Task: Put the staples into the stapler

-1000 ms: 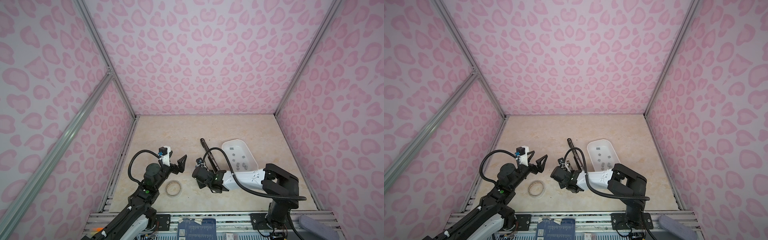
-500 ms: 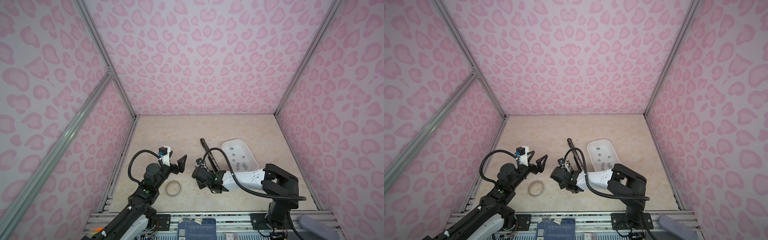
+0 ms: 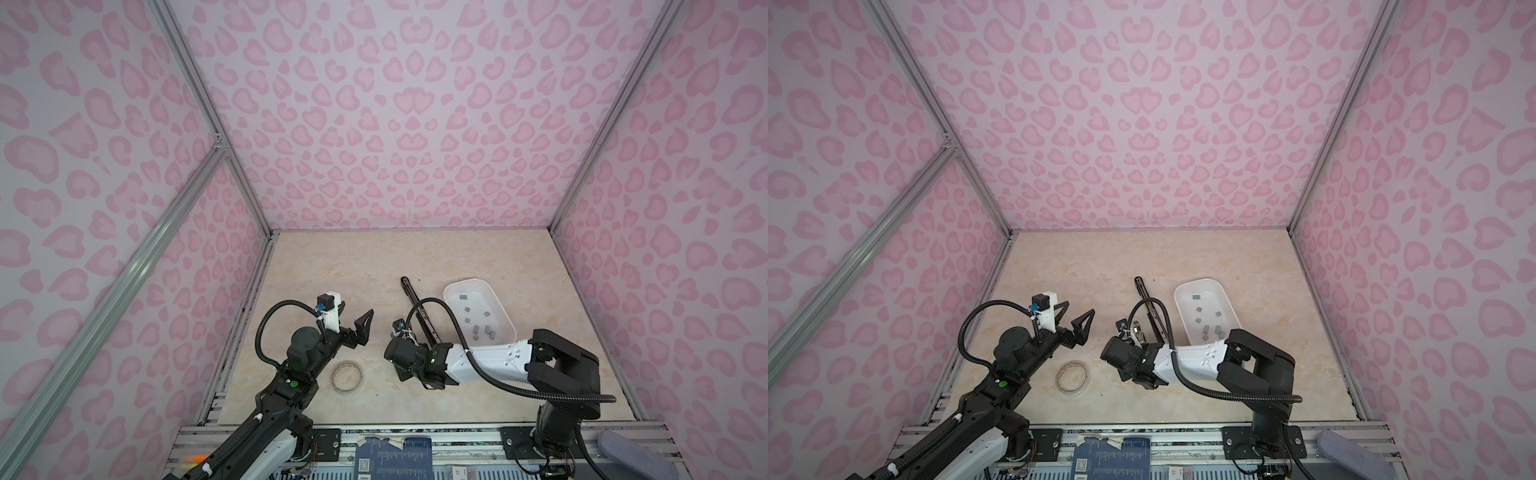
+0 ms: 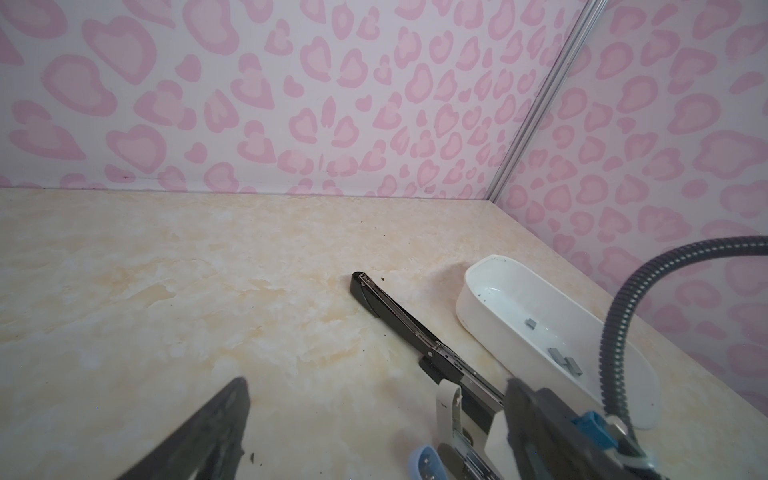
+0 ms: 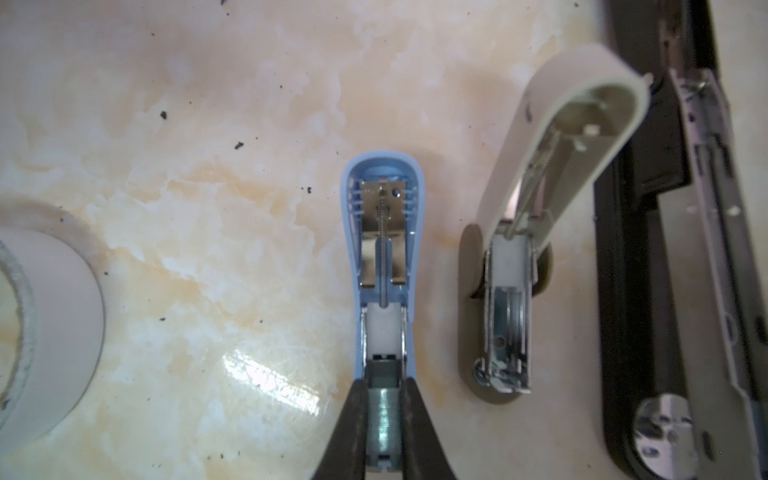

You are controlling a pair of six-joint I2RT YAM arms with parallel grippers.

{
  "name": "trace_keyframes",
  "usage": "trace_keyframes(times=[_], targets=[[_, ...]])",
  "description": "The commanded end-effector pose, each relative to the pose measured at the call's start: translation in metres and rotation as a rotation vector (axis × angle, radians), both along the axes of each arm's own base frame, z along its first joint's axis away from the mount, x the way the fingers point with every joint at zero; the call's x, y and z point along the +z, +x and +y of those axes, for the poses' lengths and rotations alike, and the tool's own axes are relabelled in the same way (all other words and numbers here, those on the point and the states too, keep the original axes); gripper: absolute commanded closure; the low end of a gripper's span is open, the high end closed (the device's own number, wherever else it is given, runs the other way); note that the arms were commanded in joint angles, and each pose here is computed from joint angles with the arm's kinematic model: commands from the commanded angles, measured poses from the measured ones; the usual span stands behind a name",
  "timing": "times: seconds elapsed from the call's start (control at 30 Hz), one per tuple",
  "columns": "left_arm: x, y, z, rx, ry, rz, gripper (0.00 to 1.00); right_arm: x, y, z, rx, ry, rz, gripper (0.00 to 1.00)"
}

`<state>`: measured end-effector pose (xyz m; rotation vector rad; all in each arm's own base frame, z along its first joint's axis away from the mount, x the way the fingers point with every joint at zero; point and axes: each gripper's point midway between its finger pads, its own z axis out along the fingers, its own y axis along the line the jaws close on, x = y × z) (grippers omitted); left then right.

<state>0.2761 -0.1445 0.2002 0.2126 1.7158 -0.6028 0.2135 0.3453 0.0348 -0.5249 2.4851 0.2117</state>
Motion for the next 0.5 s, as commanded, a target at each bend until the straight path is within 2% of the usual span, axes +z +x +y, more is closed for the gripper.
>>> trace_keyframes(times=[0.0, 0.3, 0.47], targets=[[0.0029, -0.0002, 0.0007, 0.004, -0.009, -0.011, 0.04, 0.0021, -0.0001, -0.0033, -0.012, -0.004, -0.009, 0.82], [0.0036, 0.0001, 0.0008, 0.005, -0.008, -0.013, 0.04, 0.0102, 0.0022, -0.0029, -0.015, 0.021, -0.031, 0.72], [0.003, 0.0, 0.0005, 0.004, -0.007, -0.012, 0.04, 0.012, 0.0072, -0.0058, -0.047, 0.005, -0.051, 0.78]])
